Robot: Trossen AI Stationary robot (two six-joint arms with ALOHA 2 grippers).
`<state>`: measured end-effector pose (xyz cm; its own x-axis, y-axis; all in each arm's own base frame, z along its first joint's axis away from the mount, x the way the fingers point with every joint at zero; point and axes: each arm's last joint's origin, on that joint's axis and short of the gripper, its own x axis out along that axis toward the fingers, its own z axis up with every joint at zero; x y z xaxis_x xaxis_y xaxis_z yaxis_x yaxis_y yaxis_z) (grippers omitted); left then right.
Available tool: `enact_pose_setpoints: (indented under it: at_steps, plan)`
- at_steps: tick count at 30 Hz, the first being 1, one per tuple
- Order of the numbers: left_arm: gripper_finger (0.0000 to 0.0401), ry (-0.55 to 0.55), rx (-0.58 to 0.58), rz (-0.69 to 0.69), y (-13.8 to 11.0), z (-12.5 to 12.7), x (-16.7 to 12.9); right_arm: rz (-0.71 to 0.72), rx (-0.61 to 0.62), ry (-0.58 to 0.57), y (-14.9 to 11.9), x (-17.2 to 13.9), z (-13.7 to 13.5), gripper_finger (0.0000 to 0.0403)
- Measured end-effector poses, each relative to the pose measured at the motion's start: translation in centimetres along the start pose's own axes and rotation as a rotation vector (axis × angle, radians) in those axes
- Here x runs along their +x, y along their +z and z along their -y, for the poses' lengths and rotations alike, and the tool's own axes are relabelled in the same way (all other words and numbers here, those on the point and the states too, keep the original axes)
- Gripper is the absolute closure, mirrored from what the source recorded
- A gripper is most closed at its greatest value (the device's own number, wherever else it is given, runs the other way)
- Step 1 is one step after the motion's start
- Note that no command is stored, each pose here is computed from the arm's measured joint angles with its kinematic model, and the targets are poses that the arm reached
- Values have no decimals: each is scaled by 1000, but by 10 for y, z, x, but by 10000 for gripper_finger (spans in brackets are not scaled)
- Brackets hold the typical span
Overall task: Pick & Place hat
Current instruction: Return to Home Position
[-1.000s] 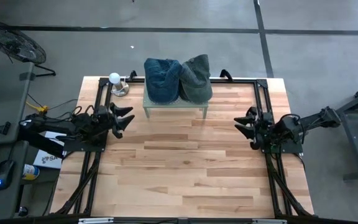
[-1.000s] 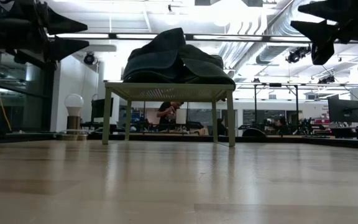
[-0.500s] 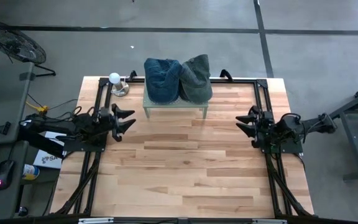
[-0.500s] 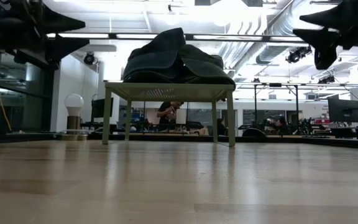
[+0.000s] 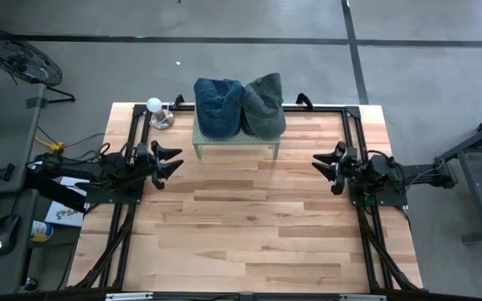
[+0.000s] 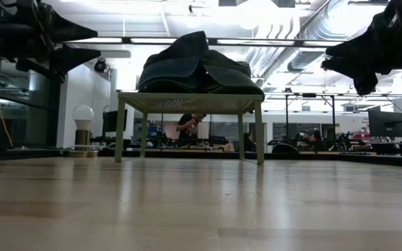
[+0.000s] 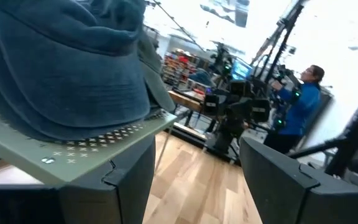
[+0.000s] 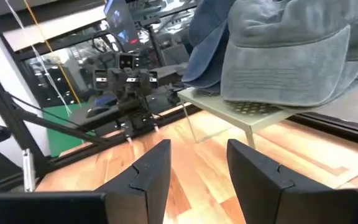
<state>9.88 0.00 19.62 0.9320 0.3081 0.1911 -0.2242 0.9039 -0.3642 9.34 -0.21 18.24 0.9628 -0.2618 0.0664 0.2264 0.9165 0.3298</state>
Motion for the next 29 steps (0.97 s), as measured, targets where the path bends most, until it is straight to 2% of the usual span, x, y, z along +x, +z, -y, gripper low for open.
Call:
enact_pose_setpoints:
  at_steps: [14,29]
  plan:
    - [171,20,10,-26,-3,-1,0,2,-3,-19,0,0,1,254]
    - [171,53,65,-137,-14,-5,-1,3,-8,-19,0,0,1,254]
